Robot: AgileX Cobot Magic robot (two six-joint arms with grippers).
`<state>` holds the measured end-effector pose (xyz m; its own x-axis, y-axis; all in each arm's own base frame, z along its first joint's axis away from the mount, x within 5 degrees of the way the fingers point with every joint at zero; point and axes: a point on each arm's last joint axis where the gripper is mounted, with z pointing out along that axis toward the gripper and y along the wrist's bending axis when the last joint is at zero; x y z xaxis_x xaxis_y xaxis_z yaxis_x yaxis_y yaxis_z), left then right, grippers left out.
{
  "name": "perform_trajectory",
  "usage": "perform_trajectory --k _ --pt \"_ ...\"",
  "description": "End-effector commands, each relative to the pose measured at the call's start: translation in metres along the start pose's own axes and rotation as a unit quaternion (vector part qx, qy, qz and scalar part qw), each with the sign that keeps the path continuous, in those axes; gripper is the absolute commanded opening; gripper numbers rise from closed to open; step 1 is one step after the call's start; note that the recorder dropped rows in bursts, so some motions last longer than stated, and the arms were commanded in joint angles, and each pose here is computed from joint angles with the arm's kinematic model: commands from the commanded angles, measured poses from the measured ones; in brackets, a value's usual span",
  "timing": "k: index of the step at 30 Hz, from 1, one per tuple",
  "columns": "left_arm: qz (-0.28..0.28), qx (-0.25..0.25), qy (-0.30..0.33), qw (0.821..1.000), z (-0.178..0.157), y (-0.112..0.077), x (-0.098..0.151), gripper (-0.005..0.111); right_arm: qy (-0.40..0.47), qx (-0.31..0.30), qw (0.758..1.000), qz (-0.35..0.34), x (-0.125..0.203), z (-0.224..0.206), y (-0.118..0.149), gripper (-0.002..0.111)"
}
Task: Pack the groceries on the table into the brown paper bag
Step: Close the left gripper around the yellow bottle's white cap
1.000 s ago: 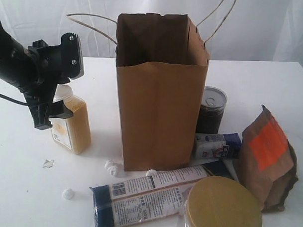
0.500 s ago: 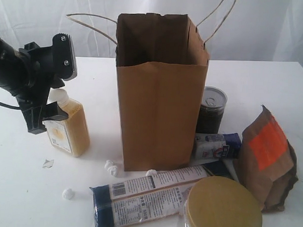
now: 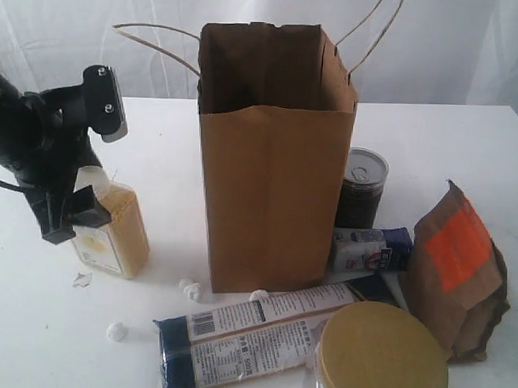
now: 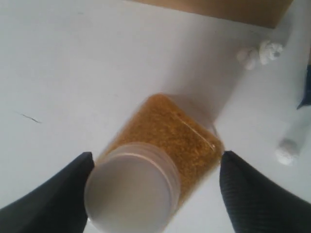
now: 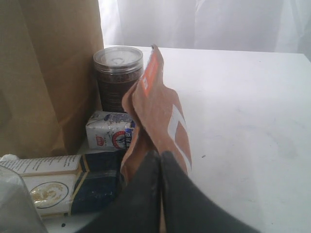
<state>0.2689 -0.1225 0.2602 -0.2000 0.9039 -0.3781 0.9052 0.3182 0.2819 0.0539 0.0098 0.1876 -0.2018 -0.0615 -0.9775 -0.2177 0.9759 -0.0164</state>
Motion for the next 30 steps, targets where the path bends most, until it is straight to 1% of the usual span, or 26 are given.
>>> perform_trajectory --k 1,5,6,11,16,18,20,22,24,27,30 --pt "-0.082 0.066 0.055 0.993 0.007 -0.016 0.013 0.065 -0.003 0.003 1.000 0.001 0.001 0.000 0.000 0.000" --pt "-0.099 0.058 0.056 0.992 0.005 -0.016 0.013 0.041 -0.003 0.003 1.000 0.001 0.001 0.000 0.000 0.000" --pt "-0.098 0.060 0.058 0.992 0.004 -0.016 0.013 0.032 -0.003 0.003 1.000 0.001 0.001 0.000 0.000 0.000" --pt "-0.100 0.062 0.060 0.991 0.003 -0.017 0.013 0.000 -0.003 0.003 1.000 0.001 0.001 0.000 0.000 0.000" --pt "-0.113 0.055 0.054 0.991 -0.004 -0.018 0.013 0.000 -0.003 0.003 1.000 0.001 0.001 0.000 0.000 0.000" --pt "-0.127 0.049 0.056 0.989 -0.007 -0.017 0.013 0.000 -0.003 0.003 1.000 0.001 0.001 0.000 0.000 0.000" --pt "-0.156 0.037 0.063 0.985 -0.010 -0.016 0.015 0.000 -0.003 0.003 1.000 0.001 0.001 0.000 0.000 0.000" --pt "-0.192 0.018 0.077 0.978 -0.011 -0.012 0.019 0.000 -0.003 0.003 1.000 0.001 0.001 0.000 0.000 0.000" --pt "-0.211 -0.011 0.098 0.973 -0.011 -0.008 0.024 0.000 -0.003 0.003 1.000 0.001 0.001 0.000 0.000 0.000" --pt "-0.232 -0.047 0.122 0.964 -0.013 -0.003 0.030 0.000 -0.003 0.003 1.000 0.001 0.001 0.000 0.000 0.000" --pt "-0.245 -0.066 0.131 0.958 -0.014 -0.001 0.032 0.000 -0.003 0.003 1.000 0.001 0.001 0.000 0.000 0.000"
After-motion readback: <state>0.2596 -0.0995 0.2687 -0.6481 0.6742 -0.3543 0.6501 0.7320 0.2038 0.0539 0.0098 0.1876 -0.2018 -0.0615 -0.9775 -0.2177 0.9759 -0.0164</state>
